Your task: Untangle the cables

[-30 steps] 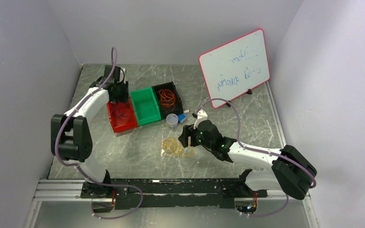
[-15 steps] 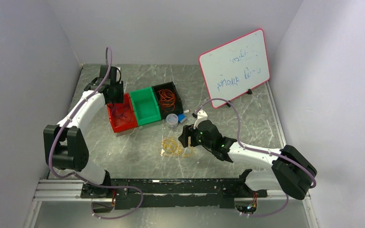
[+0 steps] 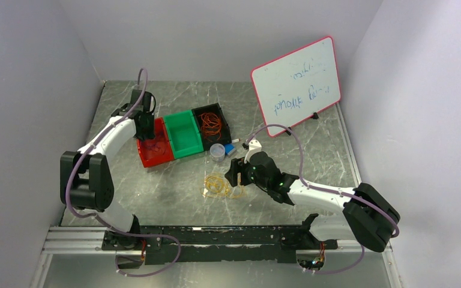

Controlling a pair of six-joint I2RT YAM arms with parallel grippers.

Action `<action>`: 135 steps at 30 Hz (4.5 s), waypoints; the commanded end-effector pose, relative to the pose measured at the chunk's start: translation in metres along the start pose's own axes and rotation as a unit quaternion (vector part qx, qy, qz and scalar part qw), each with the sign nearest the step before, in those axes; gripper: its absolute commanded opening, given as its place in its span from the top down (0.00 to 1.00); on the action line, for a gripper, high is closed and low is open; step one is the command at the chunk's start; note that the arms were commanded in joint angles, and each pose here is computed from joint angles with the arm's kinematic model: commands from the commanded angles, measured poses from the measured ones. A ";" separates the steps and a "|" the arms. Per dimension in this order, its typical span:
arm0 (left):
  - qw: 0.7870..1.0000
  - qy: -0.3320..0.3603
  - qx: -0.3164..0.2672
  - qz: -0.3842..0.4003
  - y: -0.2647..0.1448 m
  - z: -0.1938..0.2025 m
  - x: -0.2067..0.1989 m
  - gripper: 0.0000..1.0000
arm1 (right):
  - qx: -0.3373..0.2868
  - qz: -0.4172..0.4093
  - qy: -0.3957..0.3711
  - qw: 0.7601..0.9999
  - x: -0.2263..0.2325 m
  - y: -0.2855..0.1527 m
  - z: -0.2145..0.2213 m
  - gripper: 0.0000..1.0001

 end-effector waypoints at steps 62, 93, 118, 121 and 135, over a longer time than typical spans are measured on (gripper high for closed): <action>0.998 0.014 0.006 -0.057 0.036 -0.028 0.015 0.83 | -0.013 0.001 -0.014 1.000 0.002 -0.004 -0.010 0.29; 0.953 -0.035 -0.202 0.224 -0.108 0.002 -0.138 0.47 | -0.002 0.176 0.002 0.984 -0.038 -0.025 -0.025 0.33; 0.908 -0.009 -0.224 0.355 -0.110 0.024 -0.210 0.51 | 0.026 0.085 -0.061 0.994 -0.007 -0.018 -0.034 1.00; 0.901 -0.013 -0.225 0.372 -0.110 0.023 -0.217 0.51 | -0.001 0.046 -0.063 0.997 0.011 -0.030 -0.052 1.00; 0.855 0.004 -0.252 0.453 -0.132 0.021 -0.235 0.47 | -0.071 0.006 -0.035 0.997 0.057 -0.061 -0.119 1.00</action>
Point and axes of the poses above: each gripper's point midway between its finger pads, its own y axis out along the fingers, its own x axis along the line the jaws close on, z = x × y, the point moved 2 cm from there along -y, back along the fingers, and after that the axes turned 10 degrees about y, right-handed, at the moved point
